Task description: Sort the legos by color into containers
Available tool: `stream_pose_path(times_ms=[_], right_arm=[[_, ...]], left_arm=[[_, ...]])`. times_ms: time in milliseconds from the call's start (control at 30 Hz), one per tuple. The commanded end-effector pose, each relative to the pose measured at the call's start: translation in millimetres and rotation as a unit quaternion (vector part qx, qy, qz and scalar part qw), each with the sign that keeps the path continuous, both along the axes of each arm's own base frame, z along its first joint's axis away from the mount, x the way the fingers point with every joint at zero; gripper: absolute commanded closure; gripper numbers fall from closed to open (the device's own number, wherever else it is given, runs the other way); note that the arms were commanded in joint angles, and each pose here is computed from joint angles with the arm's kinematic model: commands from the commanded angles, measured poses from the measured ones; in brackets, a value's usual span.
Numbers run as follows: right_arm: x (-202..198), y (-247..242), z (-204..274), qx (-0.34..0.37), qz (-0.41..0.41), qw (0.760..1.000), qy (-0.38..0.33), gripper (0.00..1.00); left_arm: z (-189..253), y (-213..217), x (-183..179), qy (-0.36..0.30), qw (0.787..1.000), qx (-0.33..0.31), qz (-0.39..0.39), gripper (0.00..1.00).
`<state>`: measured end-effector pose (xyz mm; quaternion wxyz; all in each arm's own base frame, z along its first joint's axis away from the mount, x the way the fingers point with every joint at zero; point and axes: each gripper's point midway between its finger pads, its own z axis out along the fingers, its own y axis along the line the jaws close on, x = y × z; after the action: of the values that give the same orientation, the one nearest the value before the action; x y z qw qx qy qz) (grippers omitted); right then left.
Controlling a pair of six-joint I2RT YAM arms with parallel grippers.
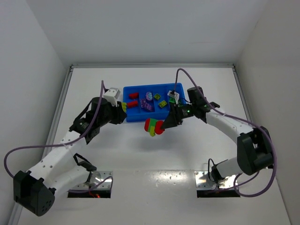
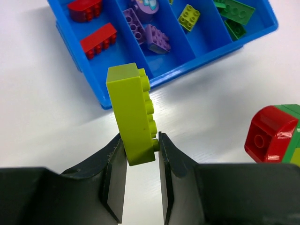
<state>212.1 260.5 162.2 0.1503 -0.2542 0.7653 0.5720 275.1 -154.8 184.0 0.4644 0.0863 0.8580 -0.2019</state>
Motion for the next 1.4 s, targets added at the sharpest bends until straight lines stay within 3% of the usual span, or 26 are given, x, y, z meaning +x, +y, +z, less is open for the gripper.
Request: stream_pose_path(times_ms=[0,67,167,200,333,467,667,800,833,867,900,1000,1100,1367], right_arm=[[1.6,-5.0,11.1,0.006,0.010,0.998,-0.060,0.97],[2.4,-8.6,16.6,0.004,0.003,0.997,-0.075,0.97],[3.3,-16.0,19.0,0.003,-0.011,0.996,-0.091,0.97],[2.8,-16.4,22.0,0.005,-0.009,0.995,-0.101,0.97],[10.7,-32.4,27.4,-0.001,-0.041,0.991,-0.129,0.97],[23.7,-55.3,44.5,0.001,-0.086,0.983,-0.163,0.97],[38.6,-98.1,66.7,-0.002,-0.169,0.962,-0.216,0.95],[40.6,-113.1,76.1,0.009,-0.198,0.955,-0.221,0.95],[41.6,-115.2,73.3,0.009,-0.205,0.955,-0.215,0.95],[41.8,-117.5,78.0,0.012,-0.207,0.952,-0.227,0.95],[40.3,-117.2,73.9,0.013,-0.208,0.954,-0.216,0.95],[39.5,-118.6,72.4,0.016,-0.210,0.953,-0.219,0.95],[40.8,-120.3,75.5,0.022,-0.215,0.952,-0.217,0.95],[39.9,-124.0,74.3,0.022,-0.220,0.951,-0.216,0.95]], left_arm=[[12.6,-13.0,-7.5,-0.009,0.997,-0.040,-0.064,1.00],[17.2,-24.1,-17.0,-0.013,0.991,-0.046,-0.128,1.00],[29.9,-55.5,-46.0,0.003,0.960,-0.099,-0.263,1.00],[37.2,-67.3,-64.0,0.017,0.938,-0.131,-0.321,1.00],[51.5,-86.1,-77.3,0.046,0.892,-0.180,-0.413,0.99],[67.9,-100.0,-58.2,0.061,0.872,-0.201,-0.442,0.99],[68.4,-119.1,-16.6,0.105,0.862,-0.223,-0.443,1.00],[78.7,-134.5,-3.9,0.157,0.807,-0.296,-0.486,1.00],[82.5,-136.4,-11.0,0.175,0.785,-0.312,-0.506,1.00],[79.2,-138.0,-7.7,0.190,0.776,-0.322,-0.508,1.00],[84.6,-144.7,-23.6,0.210,0.746,-0.325,-0.543,1.00],[81.9,-156.2,-50.4,0.242,0.698,-0.324,-0.591,1.00],[80.8,-164.7,-76.8,0.256,0.680,-0.318,-0.610,1.00],[79.6,-163.0,-119.8,0.277,0.658,-0.310,-0.628,1.00]])
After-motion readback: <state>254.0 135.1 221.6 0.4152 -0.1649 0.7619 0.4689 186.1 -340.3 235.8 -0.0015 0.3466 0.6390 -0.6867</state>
